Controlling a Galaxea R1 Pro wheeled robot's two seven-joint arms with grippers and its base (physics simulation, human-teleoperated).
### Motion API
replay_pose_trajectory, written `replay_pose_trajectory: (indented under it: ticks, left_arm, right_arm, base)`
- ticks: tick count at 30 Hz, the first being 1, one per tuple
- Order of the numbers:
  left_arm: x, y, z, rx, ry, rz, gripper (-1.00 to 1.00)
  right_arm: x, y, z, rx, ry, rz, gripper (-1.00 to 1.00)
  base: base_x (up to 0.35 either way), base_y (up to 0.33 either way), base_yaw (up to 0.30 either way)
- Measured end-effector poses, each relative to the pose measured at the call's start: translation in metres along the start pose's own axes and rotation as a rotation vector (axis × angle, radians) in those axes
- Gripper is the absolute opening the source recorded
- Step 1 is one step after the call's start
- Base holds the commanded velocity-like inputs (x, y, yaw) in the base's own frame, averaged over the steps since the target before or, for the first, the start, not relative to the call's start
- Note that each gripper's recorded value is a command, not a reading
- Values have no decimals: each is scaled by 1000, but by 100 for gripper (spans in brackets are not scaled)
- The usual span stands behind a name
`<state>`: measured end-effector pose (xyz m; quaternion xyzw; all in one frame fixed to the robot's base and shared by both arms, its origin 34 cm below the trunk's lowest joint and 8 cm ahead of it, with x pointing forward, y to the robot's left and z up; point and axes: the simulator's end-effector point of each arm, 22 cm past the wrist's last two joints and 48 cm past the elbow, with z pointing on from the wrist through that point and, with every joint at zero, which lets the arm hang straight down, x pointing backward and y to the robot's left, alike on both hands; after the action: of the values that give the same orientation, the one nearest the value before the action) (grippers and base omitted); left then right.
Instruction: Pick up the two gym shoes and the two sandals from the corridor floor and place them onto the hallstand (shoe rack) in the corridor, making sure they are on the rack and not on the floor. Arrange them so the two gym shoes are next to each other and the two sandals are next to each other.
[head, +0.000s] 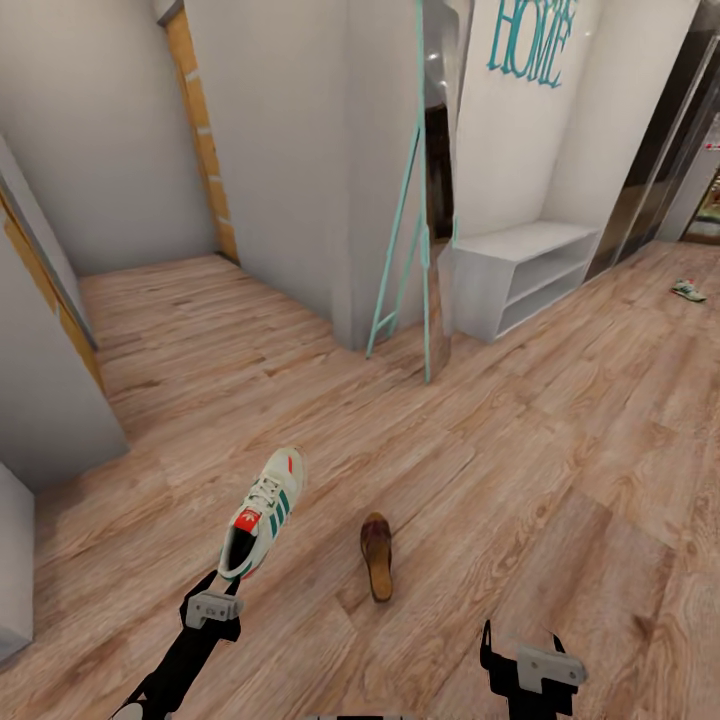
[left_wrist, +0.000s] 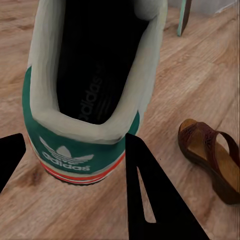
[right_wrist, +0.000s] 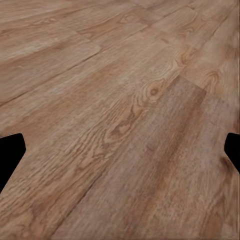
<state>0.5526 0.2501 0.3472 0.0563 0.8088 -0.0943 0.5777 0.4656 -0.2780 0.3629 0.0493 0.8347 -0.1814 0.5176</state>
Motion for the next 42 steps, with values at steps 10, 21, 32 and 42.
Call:
replay_pose_trajectory:
  ticks: [10, 21, 32, 42]
  left_arm:
    - [1, 0, 0, -3, 1, -1, -100]
    - [2, 1, 0, -5, 4, -3, -100]
    - [2, 1, -1, -7, 3, -3, -100]
    - [2, 1, -1, -7, 3, -3, -100]
  right_arm:
    - [1, 1, 0, -2, 2, -1, 100]
    - [1, 1, 0, -2, 2, -1, 100]
    - [1, 1, 0, -2, 2, -1, 100]
    - [1, 1, -1, -2, 2, 0, 100]
  base:
    - [0, 0, -213]
    - [-86, 95, -23]
    - [-81, 72, -2]
    - [-8, 7, 0]
